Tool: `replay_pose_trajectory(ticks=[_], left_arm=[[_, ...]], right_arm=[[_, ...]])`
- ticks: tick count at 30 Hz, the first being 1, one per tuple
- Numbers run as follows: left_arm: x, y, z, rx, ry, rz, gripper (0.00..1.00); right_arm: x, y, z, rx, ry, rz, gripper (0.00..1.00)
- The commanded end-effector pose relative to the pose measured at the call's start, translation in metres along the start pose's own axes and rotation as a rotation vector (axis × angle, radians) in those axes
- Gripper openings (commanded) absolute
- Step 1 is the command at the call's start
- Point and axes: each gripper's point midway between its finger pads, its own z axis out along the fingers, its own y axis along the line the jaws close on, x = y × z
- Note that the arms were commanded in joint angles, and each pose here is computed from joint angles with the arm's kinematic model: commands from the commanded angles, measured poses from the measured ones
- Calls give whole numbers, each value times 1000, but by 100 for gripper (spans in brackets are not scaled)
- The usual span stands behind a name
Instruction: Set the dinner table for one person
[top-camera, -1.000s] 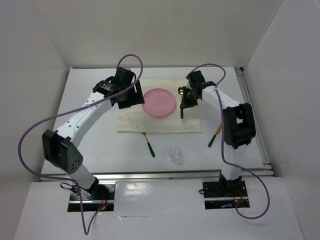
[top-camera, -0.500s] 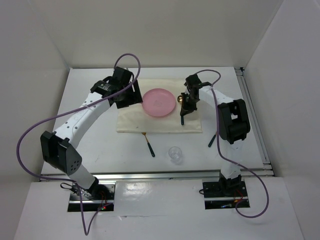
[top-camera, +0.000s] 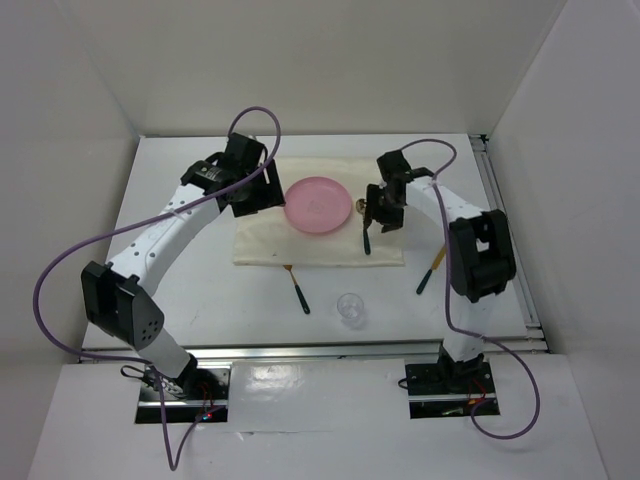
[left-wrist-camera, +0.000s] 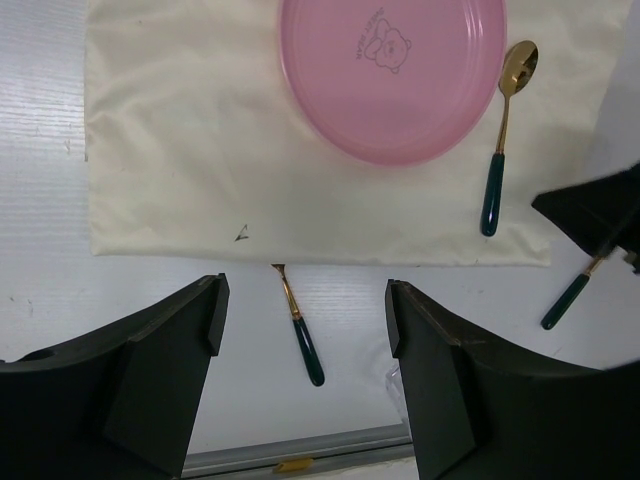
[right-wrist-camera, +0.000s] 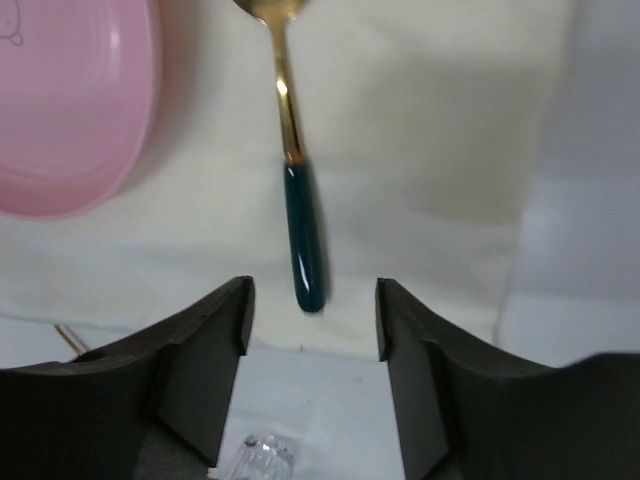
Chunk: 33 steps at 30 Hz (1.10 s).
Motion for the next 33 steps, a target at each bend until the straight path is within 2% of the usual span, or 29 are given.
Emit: replay_pose_trajectory(ticks=[1, 3, 6, 10, 16, 21, 25, 27, 29, 30, 31, 33], left_arm=[[-13, -7, -5, 28, -35, 16, 81], [-12, -8, -5, 35, -30, 16, 81], [-14, -9, -5, 41, -37, 26, 81], [-15, -10, -3, 40, -37, 35, 81], [-11, -2, 0, 15, -12, 32, 81], [-11, -2, 0, 15, -12, 32, 81], [-11, 0, 5, 1, -8, 33, 81], [-10, -2, 4, 8, -3, 33, 81], [-8, -1, 8, 3, 4, 34, 80], [-9, 0, 8, -4, -1, 34, 80], [-9, 0, 8, -5, -1, 34, 80], [-8, 5, 11, -28, -3, 26, 80]], right_arm=[[-6, -36, -55, 113, -159, 147, 65], [19, -66, -68, 170, -174, 236, 69], [47, -114, -75, 232, -163, 449, 69], [79, -140, -67, 282, -100, 573, 69], [114, -148, -44, 299, 6, 641, 68], [124, -153, -33, 299, 0, 662, 63], [130, -154, -21, 295, 18, 677, 51], [127, -154, -21, 290, 8, 667, 38], [105, -154, -35, 278, -76, 632, 29], [95, -152, -40, 262, -110, 610, 19], [74, -150, -54, 242, -176, 583, 16], [56, -142, -65, 227, -219, 477, 10]])
